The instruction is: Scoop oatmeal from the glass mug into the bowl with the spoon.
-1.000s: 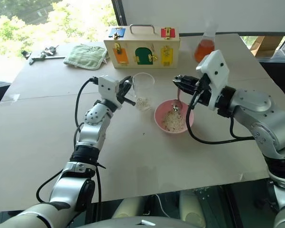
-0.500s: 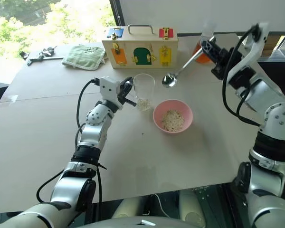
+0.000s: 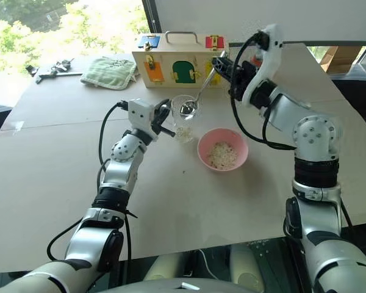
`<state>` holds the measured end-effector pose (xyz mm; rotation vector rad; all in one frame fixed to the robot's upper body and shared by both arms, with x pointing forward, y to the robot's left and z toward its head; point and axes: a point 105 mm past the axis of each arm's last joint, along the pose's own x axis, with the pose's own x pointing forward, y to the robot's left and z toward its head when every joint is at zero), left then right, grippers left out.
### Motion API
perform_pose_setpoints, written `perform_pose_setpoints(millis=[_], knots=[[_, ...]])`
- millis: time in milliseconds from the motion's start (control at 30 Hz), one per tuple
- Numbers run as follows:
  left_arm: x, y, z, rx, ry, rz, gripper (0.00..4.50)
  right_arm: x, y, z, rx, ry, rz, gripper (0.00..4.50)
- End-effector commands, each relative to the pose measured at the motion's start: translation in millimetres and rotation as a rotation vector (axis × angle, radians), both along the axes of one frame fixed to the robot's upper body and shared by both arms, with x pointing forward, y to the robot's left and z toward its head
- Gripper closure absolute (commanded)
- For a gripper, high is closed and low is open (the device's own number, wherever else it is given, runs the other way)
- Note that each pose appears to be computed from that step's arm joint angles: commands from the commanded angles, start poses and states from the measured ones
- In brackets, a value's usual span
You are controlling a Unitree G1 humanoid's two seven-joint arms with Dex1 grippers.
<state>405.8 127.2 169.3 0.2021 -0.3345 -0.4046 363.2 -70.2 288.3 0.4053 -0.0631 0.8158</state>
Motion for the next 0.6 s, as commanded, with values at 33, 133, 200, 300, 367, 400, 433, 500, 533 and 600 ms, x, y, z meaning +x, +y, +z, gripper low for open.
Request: perform_pose_setpoints(millis=[33,133,200,300,367,400,433,500,533,600], knots=[[-4,2,21,-0.013,-0.084,0.009,4.46,0,2,13,-0.034,-0.099,-0.011,4.50],[-5,3,20,-0.016,-0.083,0.014,4.46,1,4,15,-0.025,-0.112,-0.009,4.50],[-6,5,19,-0.019,-0.080,0.019,4.50,0,3,19,-0.013,-0.125,-0.008,3.65],[-7,9,17,-0.031,-0.074,0.032,4.50,-2,-1,26,0.000,-0.157,-0.015,2.19],[-9,13,18,-0.038,-0.073,0.044,4.50,-7,-5,30,0.011,-0.167,-0.009,1.21],[-10,16,18,-0.043,-0.073,0.051,4.50,-9,-8,30,0.016,-0.169,-0.004,1.21],[-11,20,18,-0.049,-0.073,0.060,4.50,-11,-11,30,0.023,-0.168,0.002,1.21],[-15,30,20,-0.073,-0.070,0.088,4.50,-16,-21,25,0.032,-0.158,0.001,1.21],[-17,33,20,-0.081,-0.068,0.097,4.50,-18,-25,22,0.033,-0.153,-0.001,1.21],[-23,43,18,-0.102,-0.058,0.120,4.50,-25,-33,9,0.018,-0.122,0.009,1.21]])
